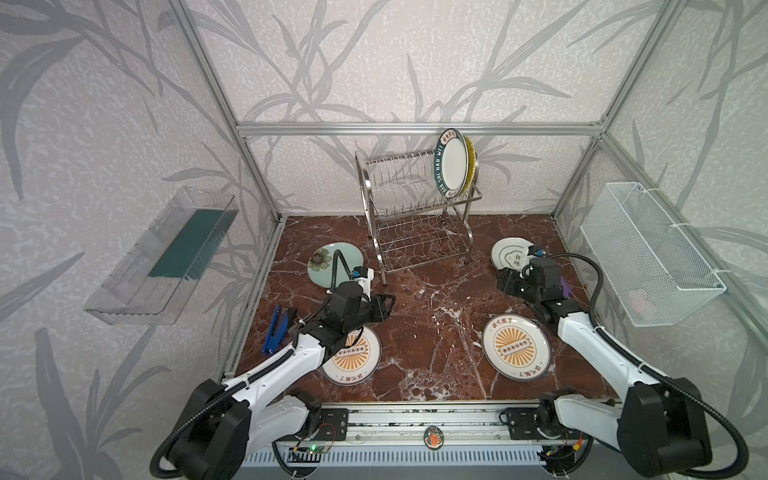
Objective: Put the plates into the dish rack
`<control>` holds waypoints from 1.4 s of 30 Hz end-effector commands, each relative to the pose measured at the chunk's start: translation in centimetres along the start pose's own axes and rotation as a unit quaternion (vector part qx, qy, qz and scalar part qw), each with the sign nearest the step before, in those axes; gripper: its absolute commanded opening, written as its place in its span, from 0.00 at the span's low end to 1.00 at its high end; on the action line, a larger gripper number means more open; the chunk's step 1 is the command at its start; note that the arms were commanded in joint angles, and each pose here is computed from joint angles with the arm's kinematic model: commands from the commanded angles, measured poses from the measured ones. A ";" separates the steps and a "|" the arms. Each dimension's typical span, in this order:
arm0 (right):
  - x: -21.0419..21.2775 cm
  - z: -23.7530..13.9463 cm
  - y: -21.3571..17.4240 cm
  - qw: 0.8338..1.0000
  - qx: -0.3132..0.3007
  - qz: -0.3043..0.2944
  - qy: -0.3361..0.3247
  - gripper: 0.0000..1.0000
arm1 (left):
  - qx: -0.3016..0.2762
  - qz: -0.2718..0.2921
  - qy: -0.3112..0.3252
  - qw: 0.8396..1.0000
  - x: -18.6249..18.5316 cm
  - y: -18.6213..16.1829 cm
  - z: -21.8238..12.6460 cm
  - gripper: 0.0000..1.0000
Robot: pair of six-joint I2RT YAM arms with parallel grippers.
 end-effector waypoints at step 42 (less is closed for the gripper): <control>-3.2 15.3 3.3 0.985 0.169 0.008 -0.026 0.66 | 0.010 0.106 -0.020 0.994 -4.5 -0.5 2.3 0.44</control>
Point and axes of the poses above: each gripper's point midway between its finger pads, its own z axis out along the fingers, its own x axis along the line the jaws close on, y = z × x, the point moved 7 cm from there along -z, back along the fingers, and after that the axes turned 13 degrees about z, right-handed, at the moved point
